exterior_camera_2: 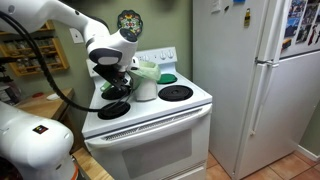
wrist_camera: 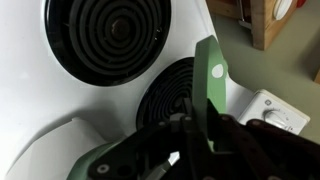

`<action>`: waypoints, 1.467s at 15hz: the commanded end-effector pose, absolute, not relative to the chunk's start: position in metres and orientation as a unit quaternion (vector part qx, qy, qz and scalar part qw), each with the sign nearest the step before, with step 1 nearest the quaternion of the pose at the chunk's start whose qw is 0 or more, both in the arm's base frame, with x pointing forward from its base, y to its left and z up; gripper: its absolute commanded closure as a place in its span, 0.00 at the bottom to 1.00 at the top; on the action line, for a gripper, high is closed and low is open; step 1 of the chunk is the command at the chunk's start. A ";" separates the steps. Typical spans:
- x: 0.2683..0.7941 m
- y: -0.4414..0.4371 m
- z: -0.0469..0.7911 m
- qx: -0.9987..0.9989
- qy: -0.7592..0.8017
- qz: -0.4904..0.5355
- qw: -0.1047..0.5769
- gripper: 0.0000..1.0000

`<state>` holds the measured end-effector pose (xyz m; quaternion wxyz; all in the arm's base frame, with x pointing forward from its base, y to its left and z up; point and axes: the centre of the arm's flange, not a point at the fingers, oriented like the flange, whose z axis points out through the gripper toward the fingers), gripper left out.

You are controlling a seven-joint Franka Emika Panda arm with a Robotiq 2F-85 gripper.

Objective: Close the green lid of the bin completely

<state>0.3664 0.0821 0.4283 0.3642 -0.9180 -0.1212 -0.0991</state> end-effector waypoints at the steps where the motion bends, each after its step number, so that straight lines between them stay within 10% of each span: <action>1: 0.366 0.082 0.428 -0.918 -0.121 -0.099 0.364 0.86; 2: 0.366 0.082 0.428 -0.918 -0.121 -0.099 0.364 0.96; 22: 0.386 0.078 0.447 -0.827 0.211 0.072 0.517 0.96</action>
